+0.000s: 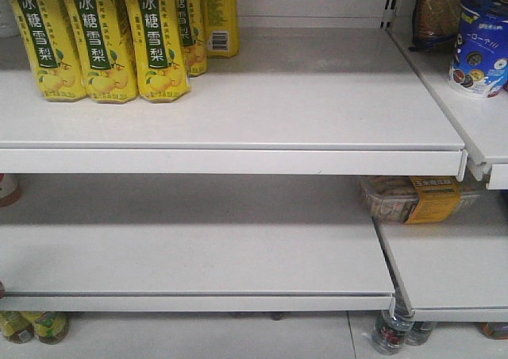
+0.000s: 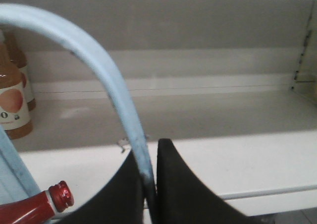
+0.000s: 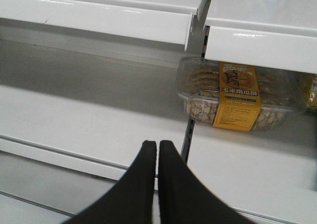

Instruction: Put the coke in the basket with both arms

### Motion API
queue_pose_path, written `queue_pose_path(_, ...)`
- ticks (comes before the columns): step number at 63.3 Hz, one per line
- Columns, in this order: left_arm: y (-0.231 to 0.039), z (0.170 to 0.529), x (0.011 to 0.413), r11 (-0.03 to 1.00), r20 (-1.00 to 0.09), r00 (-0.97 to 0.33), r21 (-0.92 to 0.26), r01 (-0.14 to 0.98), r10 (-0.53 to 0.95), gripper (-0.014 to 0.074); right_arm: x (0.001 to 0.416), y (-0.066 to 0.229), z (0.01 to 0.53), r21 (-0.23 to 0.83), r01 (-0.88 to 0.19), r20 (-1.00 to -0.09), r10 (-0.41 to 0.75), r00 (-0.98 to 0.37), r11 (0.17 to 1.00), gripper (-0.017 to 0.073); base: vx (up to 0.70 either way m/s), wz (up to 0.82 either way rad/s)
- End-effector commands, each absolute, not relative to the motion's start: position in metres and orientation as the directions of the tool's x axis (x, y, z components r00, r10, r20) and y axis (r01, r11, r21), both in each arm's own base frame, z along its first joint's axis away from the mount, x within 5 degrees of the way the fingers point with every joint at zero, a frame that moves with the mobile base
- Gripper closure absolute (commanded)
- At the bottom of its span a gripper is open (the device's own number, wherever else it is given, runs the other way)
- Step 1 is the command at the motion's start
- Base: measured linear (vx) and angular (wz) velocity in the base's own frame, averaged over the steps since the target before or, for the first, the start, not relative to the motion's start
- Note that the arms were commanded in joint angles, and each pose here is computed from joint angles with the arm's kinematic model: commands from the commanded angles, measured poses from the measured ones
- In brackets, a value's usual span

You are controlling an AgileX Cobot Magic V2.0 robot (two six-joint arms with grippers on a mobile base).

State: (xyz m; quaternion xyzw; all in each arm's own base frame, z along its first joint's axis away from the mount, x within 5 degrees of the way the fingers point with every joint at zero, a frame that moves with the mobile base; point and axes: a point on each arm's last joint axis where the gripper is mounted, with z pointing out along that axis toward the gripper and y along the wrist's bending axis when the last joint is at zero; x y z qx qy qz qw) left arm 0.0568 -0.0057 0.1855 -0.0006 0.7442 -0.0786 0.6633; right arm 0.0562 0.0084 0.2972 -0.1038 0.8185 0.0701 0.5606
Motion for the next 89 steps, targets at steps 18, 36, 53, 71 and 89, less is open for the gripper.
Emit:
queue_pose_path(18, -0.0023, 0.2012, 0.0557, 0.998, -0.996, 0.077, 0.039, 0.039, 0.036, 0.06, 0.0585, 0.0096, 0.311, -0.017, -0.259, -0.96, -0.088, -0.265, 0.966, 0.0561, 0.0, 0.0)
queue_pose_path(36, -0.0023, 0.2012, 0.0557, 0.998, -0.995, 0.077, 0.06, 0.037, 0.057, 0.06, 0.0585, 0.0096, 0.311, -0.017, -0.259, -0.96, -0.088, -0.265, 0.966, 0.0561, 0.0, 0.0)
queue_pose_path(53, -0.0023, 0.2012, 0.0557, 0.998, -0.996, 0.077, 0.046, 0.038, 0.043, 0.06, 0.0585, 0.0096, 0.311, -0.017, -0.259, -0.96, -0.088, -0.265, 0.966, 0.0561, 0.0, 0.0)
queue_pose_path(71, -0.0023, 0.2012, 0.0557, 0.999, -0.996, 0.076, 0.037, 0.039, 0.034, 0.06, 0.0585, 0.0096, 0.311, -0.017, -0.259, -0.96, -0.088, -0.265, 0.966, 0.0561, 0.0, 0.0)
queue_pose_path(89, -0.0023, 0.2015, 0.0557, 0.999, -0.996, 0.077, 0.037, 0.039, 0.034, 0.06, 0.0585, 0.0096, 0.311, -0.017, -0.259, -0.96, -0.088, -0.265, 0.966, 0.0561, 0.0, 0.0)
